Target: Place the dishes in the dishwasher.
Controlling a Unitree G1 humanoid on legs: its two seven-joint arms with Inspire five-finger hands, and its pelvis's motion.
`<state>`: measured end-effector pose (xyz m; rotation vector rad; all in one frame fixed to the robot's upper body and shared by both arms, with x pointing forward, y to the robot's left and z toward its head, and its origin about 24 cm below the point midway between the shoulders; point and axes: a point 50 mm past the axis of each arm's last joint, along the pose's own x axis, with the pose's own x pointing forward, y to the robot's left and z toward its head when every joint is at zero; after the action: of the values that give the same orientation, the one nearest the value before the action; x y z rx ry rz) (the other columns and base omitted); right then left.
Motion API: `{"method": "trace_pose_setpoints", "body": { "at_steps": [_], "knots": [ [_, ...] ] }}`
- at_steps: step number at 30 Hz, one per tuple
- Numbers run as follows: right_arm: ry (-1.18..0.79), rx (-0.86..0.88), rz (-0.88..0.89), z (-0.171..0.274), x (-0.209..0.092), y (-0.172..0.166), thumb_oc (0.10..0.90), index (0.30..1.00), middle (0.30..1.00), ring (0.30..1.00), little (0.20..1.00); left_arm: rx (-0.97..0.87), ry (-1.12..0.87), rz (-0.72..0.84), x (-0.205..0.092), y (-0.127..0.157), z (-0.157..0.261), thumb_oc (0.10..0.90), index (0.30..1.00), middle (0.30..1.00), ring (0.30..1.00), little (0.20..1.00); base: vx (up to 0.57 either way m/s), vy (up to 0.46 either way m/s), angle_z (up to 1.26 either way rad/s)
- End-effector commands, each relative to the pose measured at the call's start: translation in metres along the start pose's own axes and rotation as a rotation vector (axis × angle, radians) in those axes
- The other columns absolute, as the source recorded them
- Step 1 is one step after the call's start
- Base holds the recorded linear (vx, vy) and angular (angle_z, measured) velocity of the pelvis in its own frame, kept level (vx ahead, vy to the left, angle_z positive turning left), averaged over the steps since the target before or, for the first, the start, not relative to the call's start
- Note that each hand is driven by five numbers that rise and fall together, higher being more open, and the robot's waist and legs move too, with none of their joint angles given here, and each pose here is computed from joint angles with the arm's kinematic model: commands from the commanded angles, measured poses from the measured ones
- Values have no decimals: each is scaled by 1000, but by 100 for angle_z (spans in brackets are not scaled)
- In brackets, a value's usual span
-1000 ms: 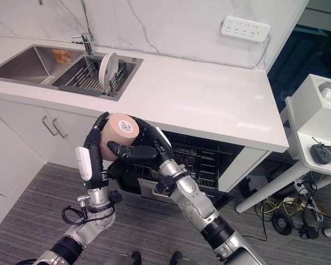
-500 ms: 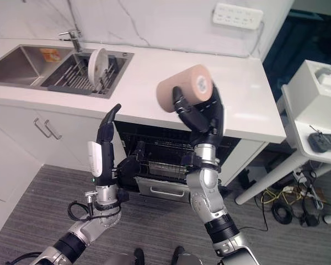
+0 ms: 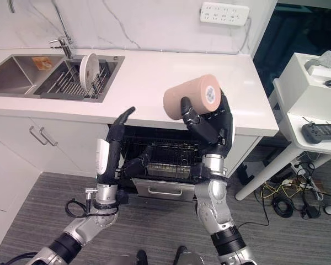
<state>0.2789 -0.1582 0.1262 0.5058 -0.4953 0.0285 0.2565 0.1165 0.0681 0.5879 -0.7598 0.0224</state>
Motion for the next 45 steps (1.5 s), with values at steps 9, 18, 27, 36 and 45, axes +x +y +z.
{"method": "trace_pose_setpoints", "body": {
  "at_steps": [9, 18, 27, 36, 45],
  "knots": [
    [-48, -82, 107, 28, -7, -37, 400, 300, 300, 300, 300, 99, 81, -289, -15, 35, -28, 800, 900, 900, 900, 900, 22, 13, -3],
    [46, -139, 116, 14, -11, -50, 400, 300, 300, 300, 300, 318, 31, -284, -26, 54, -44, 800, 900, 900, 900, 900, 43, 8, -3],
    [97, -198, 170, 11, 14, -44, 400, 300, 300, 300, 300, 436, -23, -285, -4, 59, -54, 800, 900, 900, 900, 900, -29, 6, 1],
    [98, -314, 200, 25, 73, -39, 400, 300, 300, 300, 300, 559, -134, -234, 51, 72, -58, 800, 900, 900, 900, 900, -135, 10, 4],
    [104, -402, 205, 41, 94, -50, 400, 300, 300, 300, 300, 616, -179, -297, 70, 72, -54, 800, 900, 900, 900, 900, -24, 21, 6]
  ]
}}
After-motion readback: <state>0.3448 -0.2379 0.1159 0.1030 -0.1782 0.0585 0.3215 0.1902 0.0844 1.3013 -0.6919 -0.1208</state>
